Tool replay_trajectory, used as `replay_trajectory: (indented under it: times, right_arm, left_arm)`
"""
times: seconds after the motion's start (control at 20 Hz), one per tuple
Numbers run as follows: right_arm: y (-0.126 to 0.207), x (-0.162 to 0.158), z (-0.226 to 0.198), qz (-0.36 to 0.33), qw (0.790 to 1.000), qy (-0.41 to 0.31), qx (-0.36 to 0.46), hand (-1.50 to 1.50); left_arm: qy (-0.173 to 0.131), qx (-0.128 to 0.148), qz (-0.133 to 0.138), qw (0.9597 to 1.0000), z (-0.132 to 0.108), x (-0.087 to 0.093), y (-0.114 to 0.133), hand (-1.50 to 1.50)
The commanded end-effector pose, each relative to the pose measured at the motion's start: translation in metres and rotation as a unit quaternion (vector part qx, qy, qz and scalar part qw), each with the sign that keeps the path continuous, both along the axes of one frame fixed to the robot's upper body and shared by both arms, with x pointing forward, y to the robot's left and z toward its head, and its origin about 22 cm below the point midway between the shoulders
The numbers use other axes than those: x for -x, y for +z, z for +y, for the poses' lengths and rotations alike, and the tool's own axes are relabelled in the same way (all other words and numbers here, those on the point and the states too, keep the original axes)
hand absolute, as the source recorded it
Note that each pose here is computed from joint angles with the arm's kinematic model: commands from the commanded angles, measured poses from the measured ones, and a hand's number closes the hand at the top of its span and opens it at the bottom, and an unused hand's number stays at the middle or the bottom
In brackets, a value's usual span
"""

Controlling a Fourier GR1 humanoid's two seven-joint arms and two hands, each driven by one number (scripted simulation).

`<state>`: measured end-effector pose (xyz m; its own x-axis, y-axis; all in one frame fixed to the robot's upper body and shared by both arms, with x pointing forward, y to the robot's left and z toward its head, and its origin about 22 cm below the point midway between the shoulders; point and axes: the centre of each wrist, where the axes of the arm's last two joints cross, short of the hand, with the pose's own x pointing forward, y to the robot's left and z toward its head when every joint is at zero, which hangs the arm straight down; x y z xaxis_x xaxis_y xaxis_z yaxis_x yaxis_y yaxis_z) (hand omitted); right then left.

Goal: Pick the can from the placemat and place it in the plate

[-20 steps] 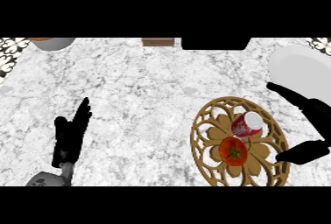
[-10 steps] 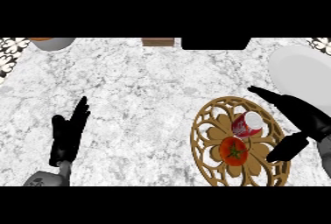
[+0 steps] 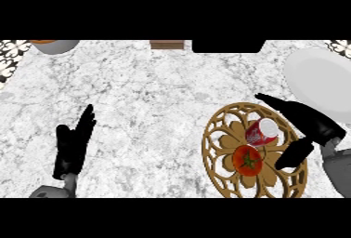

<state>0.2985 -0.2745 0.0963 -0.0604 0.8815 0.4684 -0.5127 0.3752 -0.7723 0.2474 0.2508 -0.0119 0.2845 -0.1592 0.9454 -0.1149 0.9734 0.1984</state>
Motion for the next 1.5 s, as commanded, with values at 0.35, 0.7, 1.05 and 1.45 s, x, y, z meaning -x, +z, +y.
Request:
replay_trajectory:
  times: [0.35,0.7,1.05,1.45]
  right_arm:
    - [-0.018,-0.006,0.013,0.008,1.0,0.003,-0.007,-1.5]
    - [-0.04,-0.013,0.001,0.023,1.0,0.006,0.009,1.5]
    - [-0.036,-0.016,0.006,-0.047,0.998,0.035,0.026,1.5]
    - [-0.047,-0.032,-0.025,-0.135,0.99,0.001,0.047,1.5]
  left_arm:
    - [0.003,-0.009,-0.001,1.0,0.018,-0.007,-0.003,0.0]
    - [-0.002,-0.003,-0.009,1.0,-0.015,0.009,-0.004,0.0]
    - [0.001,0.0,0.002,1.0,-0.009,-0.004,0.021,0.0]
    - [-0.004,-0.002,-0.001,1.0,0.011,0.007,-0.001,0.0]
